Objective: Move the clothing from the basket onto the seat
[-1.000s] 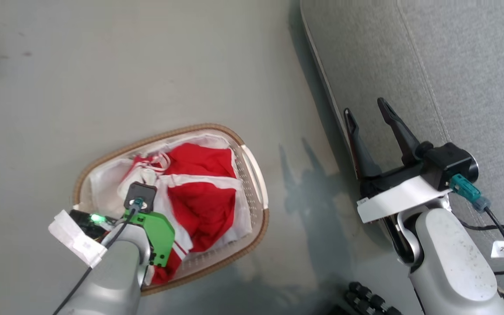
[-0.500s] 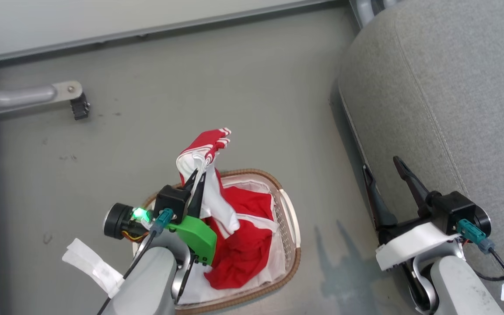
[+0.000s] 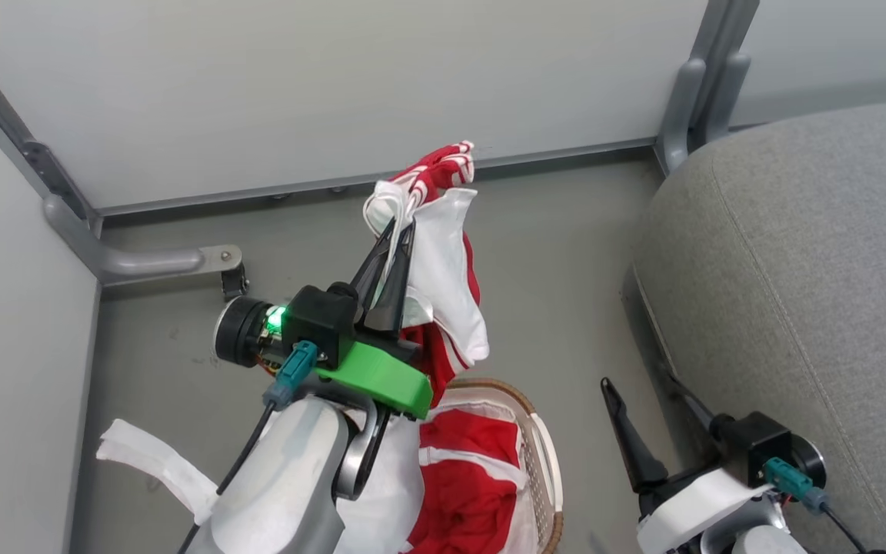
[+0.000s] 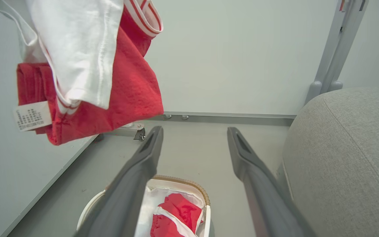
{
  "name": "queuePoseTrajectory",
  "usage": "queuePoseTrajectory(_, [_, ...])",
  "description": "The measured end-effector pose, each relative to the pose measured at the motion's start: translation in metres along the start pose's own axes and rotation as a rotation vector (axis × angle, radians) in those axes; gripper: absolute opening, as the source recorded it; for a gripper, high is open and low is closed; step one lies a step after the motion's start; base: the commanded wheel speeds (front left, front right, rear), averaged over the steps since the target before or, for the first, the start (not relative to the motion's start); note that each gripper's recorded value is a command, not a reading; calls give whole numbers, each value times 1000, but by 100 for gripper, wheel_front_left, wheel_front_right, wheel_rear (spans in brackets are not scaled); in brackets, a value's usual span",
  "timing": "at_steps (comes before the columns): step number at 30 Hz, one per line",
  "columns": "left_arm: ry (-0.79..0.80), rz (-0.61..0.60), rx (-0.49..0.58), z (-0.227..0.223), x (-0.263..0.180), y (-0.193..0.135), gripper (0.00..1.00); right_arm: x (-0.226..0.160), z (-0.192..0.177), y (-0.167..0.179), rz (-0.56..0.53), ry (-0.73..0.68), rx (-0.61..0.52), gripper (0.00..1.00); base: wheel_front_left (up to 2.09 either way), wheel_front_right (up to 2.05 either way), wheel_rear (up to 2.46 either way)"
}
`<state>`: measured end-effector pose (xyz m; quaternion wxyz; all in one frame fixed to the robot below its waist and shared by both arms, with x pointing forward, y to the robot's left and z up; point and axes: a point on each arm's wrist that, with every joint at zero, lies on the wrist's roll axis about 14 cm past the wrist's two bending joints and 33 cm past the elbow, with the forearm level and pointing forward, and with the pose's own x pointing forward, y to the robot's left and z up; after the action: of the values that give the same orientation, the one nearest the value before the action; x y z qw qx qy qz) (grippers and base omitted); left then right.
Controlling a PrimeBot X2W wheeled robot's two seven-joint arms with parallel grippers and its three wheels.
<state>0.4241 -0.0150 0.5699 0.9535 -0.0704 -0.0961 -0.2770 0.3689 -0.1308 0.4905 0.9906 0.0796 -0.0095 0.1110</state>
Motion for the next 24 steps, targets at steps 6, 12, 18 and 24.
queuePoseTrajectory(6, [-99, -10, 29, 42, -2, -13, 0, -3, 25, 57, 166, -78, 32, 100, 0, 0, 0])
queuePoseTrajectory(12, [-108, -18, 16, 47, -6, -20, 0, 9, 54, 115, 350, -158, 35, 100, 0, 0, 0])
queuePoseTrajectory(18, [-121, -23, -11, 53, -10, -26, 0, 36, 52, 130, 407, -145, -92, 100, 0, 0, 0])
queuePoseTrajectory(24, [-122, -60, -56, 57, -19, -41, 0, 55, 50, 140, 441, -122, -94, 49, 0, 0, 0])
